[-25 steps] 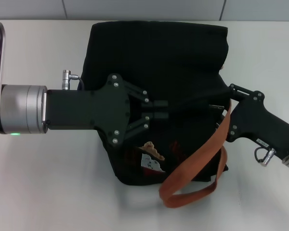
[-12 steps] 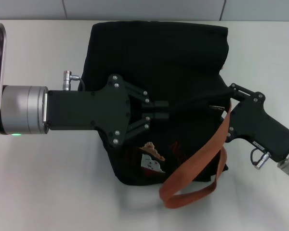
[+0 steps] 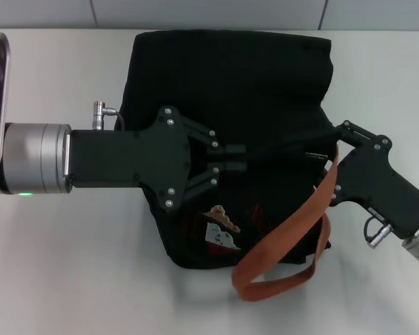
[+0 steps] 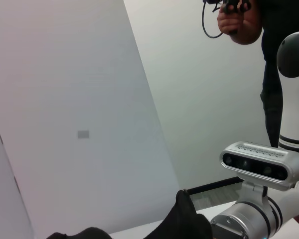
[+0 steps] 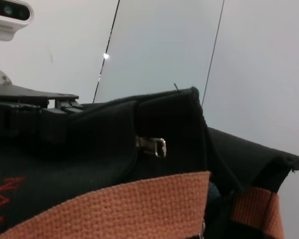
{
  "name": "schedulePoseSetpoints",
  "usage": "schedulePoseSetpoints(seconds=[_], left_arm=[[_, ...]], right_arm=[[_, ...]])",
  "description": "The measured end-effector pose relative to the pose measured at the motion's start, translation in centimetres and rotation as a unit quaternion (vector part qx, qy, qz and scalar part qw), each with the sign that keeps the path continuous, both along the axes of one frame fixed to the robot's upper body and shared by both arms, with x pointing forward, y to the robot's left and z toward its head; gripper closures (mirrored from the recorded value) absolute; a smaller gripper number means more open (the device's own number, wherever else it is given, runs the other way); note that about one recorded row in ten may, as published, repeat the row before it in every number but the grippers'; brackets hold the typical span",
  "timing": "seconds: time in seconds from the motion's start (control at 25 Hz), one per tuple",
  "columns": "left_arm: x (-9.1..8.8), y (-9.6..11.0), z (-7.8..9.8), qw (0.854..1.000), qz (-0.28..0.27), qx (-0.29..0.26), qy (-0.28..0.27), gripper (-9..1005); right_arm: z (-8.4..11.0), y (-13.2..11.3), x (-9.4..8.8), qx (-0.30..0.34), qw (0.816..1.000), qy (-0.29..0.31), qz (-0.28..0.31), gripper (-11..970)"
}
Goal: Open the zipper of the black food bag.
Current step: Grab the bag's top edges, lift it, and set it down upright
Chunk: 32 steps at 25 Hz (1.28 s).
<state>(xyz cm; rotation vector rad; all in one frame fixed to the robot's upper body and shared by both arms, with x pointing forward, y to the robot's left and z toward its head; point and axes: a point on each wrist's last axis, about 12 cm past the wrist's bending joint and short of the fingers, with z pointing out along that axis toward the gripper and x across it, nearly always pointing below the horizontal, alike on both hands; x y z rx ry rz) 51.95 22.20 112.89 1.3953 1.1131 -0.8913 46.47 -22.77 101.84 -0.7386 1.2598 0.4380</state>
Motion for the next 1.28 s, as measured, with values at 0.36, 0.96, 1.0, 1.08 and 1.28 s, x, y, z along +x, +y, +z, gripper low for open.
schedulePoseSetpoints(seconds=[0.36,0.96,1.0,1.08,1.28], left_arm=[[0.0,0.0,0.0,1.000,0.000,-0.001,0.000,895],[-0.1,0.0,-0.3,1.000,0.002,-0.006,0.001,898],[-0.1,0.0,-0.3,1.000,0.002,-0.006,0.001,898],[-0.1,0.0,-0.3,1.000,0.002,-0.006,0.002,898],[-0.1,0.0,-0.4,1.000,0.001,-0.006,0.003,898]], right_arm=[[-0.1,1.1,-0.6,-0.029,0.999,-0.043,-0.010,568],[0.0,1.8,-0.6,-0.033,0.998,-0.058,-0.022,707],[0.0,1.9,-0.6,-0.033,0.998,-0.058,-0.020,710],[0.0,1.9,-0.6,-0.033,0.998,-0.058,-0.020,717],[0.0,2.0,-0.7,-0.035,0.998,-0.058,-0.015,790]])
